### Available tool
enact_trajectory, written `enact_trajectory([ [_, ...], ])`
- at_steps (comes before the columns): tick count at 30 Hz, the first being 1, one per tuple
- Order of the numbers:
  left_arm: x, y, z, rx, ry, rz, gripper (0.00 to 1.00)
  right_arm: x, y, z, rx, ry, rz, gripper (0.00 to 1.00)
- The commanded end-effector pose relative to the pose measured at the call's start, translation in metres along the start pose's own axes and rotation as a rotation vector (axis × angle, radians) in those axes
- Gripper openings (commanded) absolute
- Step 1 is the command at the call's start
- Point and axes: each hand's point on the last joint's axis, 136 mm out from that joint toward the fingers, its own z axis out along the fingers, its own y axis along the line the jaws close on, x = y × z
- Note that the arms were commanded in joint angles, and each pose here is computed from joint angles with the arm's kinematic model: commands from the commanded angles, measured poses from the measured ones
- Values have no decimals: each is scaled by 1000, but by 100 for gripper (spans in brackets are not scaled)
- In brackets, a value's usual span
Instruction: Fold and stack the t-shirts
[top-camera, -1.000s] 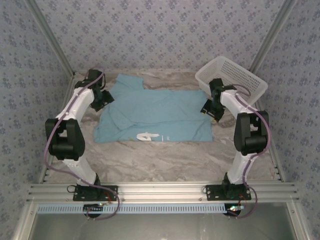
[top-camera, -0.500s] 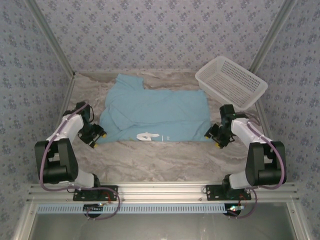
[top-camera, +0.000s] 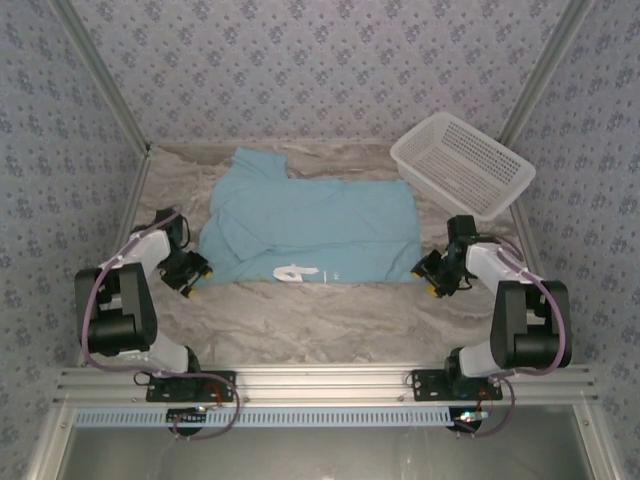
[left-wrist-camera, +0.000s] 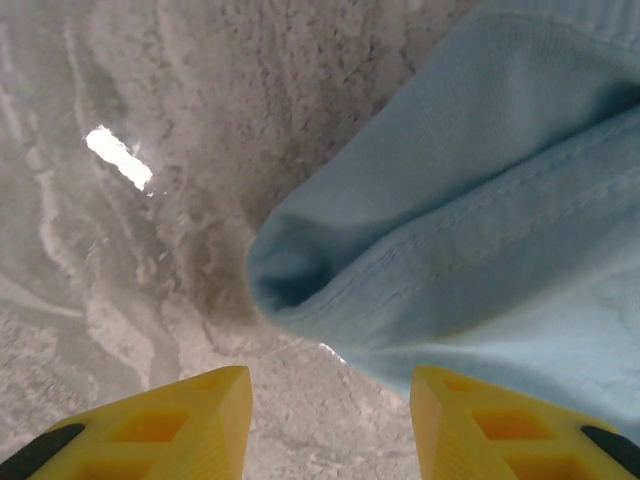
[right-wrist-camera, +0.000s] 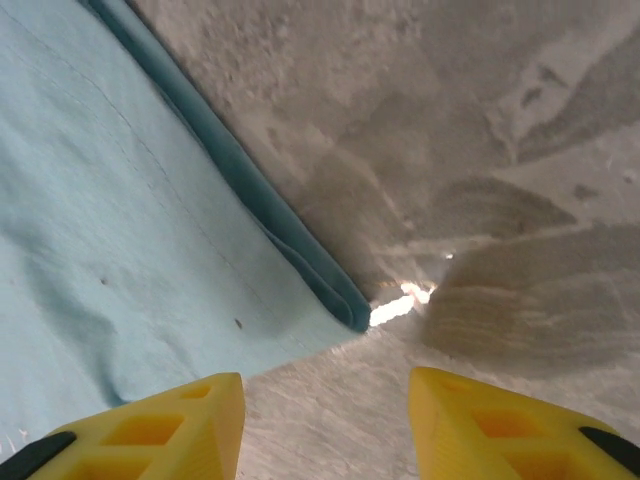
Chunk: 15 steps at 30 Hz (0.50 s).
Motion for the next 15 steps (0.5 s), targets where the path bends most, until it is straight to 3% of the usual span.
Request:
enact_trajectory([
  [1, -7, -1, 7, 1, -15, 14, 40, -9, 9, 5, -23, -9, 16, 44],
  [8, -25, -7, 6, -4, -82, 23, 19, -23, 13, 21, 7, -10, 12, 23],
  [12, -35, -8, -5, -7, -140, 33, 1, -28, 10, 20, 40, -41, 12, 3],
  [15, -35, -4, -15, -15, -167, 36, 0, -30, 7, 13, 65, -75, 11, 0],
])
